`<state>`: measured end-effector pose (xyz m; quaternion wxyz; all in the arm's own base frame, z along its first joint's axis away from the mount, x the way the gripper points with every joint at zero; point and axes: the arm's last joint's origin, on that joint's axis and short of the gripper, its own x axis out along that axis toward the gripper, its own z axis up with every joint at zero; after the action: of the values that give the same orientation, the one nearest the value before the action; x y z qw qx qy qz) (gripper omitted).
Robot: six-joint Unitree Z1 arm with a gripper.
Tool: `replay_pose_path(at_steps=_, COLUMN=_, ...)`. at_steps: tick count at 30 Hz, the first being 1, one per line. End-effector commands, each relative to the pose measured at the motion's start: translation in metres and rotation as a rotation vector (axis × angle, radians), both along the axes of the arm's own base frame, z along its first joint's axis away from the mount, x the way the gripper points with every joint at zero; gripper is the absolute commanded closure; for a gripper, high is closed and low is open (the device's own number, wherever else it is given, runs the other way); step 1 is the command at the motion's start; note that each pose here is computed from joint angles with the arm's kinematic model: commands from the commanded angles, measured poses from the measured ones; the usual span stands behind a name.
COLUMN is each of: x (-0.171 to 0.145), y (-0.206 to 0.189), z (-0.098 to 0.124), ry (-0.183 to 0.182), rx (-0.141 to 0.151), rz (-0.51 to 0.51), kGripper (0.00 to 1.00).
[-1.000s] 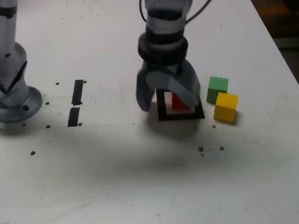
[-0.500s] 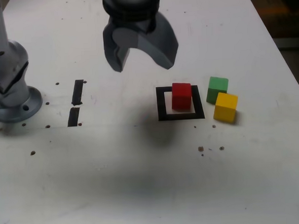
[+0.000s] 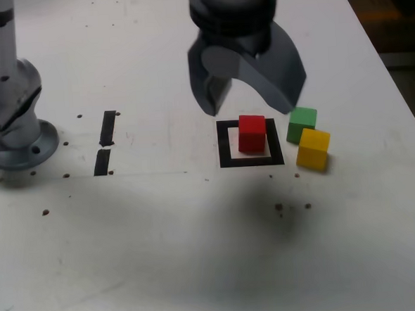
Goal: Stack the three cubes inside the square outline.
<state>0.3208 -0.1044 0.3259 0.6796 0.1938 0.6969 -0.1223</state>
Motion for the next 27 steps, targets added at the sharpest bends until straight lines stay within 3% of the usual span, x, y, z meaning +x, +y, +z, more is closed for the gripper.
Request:
replay_pose_path(at_steps=1, x=0.009, y=-0.004, z=-0.003, ry=0.001, rx=-0.005, rz=-0.017, kGripper=0.01)
replay_pose_path(at_steps=13, x=0.054, y=-0.019, z=-0.038, ry=0.027, rx=-0.007, rz=-0.052, kGripper=0.01)
replay_pose_path(at_steps=27, x=0.088, y=-0.011, z=-0.082, ry=0.059, rx=-0.067, rz=-0.033, kGripper=0.03)
